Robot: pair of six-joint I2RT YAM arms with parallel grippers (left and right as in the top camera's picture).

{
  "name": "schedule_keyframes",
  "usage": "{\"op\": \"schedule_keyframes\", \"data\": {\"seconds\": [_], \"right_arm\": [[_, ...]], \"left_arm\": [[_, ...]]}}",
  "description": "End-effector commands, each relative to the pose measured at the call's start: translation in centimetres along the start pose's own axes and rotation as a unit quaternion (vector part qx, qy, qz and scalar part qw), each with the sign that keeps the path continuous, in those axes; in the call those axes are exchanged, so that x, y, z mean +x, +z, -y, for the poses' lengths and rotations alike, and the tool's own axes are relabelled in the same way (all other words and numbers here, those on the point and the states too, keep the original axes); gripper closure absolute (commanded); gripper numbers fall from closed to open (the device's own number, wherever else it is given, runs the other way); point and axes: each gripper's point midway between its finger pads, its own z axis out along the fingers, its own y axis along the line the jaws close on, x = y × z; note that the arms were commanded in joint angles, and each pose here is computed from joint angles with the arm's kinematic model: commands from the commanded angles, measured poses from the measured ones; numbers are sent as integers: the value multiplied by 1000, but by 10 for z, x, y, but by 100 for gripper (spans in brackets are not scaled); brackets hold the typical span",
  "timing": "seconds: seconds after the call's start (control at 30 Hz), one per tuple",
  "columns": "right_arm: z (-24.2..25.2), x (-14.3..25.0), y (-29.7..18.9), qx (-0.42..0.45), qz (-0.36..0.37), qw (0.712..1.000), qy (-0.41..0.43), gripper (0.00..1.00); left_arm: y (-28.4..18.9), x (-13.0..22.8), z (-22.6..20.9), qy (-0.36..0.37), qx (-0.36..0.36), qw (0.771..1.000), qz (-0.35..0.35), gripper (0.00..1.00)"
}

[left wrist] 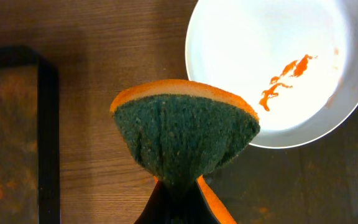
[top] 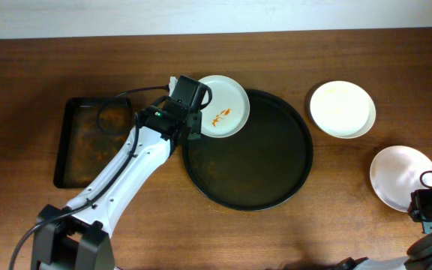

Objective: Clean dirty plates on tray and stack at the side
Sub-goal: 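Grasp the last plate on the tray with the right gripper and center it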

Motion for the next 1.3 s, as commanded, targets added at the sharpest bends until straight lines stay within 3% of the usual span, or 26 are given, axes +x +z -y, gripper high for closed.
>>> {"op": "schedule_keyframes", "data": {"seconds": [0.0,0.1,0.23,0.3,0.4,0.5,0.63,0.7,0.8,0.87,0.93,1.1,1.13,1.2,1.27], "right_arm": [[-19,-14,-26,-34,25,999,-15,96],[-76,-15,-79,-167,40,980,-105,96],[-133,15,-103,-197,52,956,-210,96],[-176,38,-107,-217,77,931,-281,96],[-234,65,-104,-192,179,891,-371,96],[-257,80,-80,-153,218,876,-403,96],[-252,78,-22,-102,192,898,-382,95],[-251,78,-20,-100,191,898,-383,62],[-253,86,-48,-107,193,876,-428,50],[-267,137,-75,-174,129,837,-502,50],[-274,220,-82,-248,34,778,-576,46],[-294,349,-74,-286,43,666,-687,38],[-297,362,-66,-286,48,656,-697,38],[-314,384,-40,-291,83,639,-707,27],[-324,389,-20,-299,86,637,-705,26]], "left_arm": [[-10,-4,-4,-13,4,1000,11,99],[-10,-4,-4,-13,4,1000,11,99],[-10,-4,-4,-13,4,1000,11,99],[-10,-4,-4,-13,4,1000,12,99],[-10,-4,-4,-13,4,1000,12,99],[-9,-4,-4,-13,4,1000,11,99],[-10,-4,-4,-13,4,1000,11,99],[-10,-4,-4,-13,4,1000,11,99],[-9,-4,-4,-13,3,1000,11,99],[-9,-2,-6,-13,1,1000,7,99],[-6,1,-24,-27,-13,1000,-6,99],[0,5,-61,-61,-40,997,-28,99],[0,5,-61,-62,-40,997,-28,99],[0,6,-61,-61,-40,997,-29,99],[0,6,-61,-61,-41,997,-30,99]]}}
